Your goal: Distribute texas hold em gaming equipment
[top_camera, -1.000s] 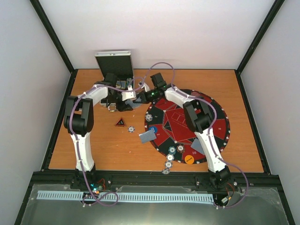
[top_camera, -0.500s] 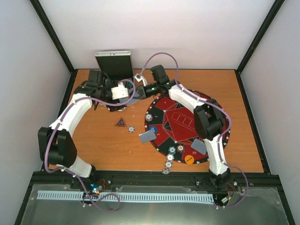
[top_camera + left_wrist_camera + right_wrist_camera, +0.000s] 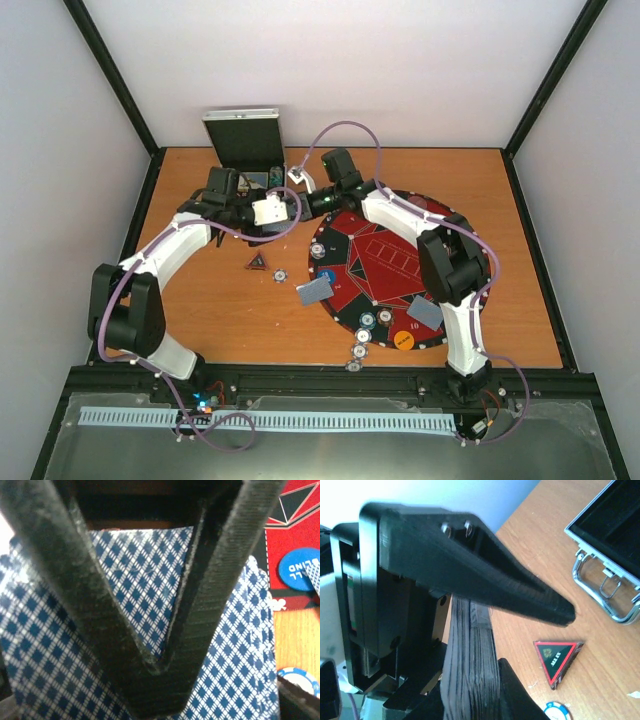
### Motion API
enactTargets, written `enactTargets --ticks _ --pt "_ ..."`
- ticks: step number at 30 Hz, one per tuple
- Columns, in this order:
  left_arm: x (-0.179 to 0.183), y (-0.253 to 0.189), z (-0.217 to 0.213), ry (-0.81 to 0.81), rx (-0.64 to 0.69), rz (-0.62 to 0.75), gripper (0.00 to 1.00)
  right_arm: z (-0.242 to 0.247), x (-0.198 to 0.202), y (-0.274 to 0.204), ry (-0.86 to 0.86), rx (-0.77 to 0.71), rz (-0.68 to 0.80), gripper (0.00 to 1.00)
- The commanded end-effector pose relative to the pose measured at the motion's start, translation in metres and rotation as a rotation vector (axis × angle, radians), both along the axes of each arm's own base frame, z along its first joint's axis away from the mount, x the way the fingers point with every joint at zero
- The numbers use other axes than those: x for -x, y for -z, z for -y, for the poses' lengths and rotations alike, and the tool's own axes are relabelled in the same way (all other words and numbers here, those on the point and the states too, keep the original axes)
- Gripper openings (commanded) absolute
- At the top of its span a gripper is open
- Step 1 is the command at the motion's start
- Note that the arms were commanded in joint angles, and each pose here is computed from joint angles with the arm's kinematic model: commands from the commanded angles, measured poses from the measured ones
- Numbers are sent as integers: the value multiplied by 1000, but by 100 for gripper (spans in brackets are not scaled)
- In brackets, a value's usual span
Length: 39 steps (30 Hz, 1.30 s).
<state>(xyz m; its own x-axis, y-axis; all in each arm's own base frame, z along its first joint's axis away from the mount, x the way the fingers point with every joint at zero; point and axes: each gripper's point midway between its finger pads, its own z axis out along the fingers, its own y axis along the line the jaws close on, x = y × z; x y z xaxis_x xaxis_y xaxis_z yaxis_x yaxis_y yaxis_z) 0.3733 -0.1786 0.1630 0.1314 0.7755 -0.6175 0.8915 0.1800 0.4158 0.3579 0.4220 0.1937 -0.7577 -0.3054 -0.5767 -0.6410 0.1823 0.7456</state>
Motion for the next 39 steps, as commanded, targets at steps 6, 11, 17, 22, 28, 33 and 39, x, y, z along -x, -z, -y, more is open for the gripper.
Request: enactTargets --ticks 6,11,17,22,28,33,39 --pt "-5 -10 3 -22 43 24 67 -3 7 -21 -15 -36 54 3" --pt "-9 -14 3 -32 49 37 62 0 4 -14 3 1 59 12" --pt "0 -8 4 -17 54 17 59 8 -5 3 61 97 95 36" --pt "7 1 1 -20 43 -3 58 13 -12 11 97 153 118 46" --pt "14 11 0 -29 54 -16 58 13 -9 11 74 153 122 55" --pt "13 14 2 -33 70 -12 57 8 -2 9 27 113 95 60" --pt "11 18 3 -47 85 -27 57 7 2 6 4 97 90 64"
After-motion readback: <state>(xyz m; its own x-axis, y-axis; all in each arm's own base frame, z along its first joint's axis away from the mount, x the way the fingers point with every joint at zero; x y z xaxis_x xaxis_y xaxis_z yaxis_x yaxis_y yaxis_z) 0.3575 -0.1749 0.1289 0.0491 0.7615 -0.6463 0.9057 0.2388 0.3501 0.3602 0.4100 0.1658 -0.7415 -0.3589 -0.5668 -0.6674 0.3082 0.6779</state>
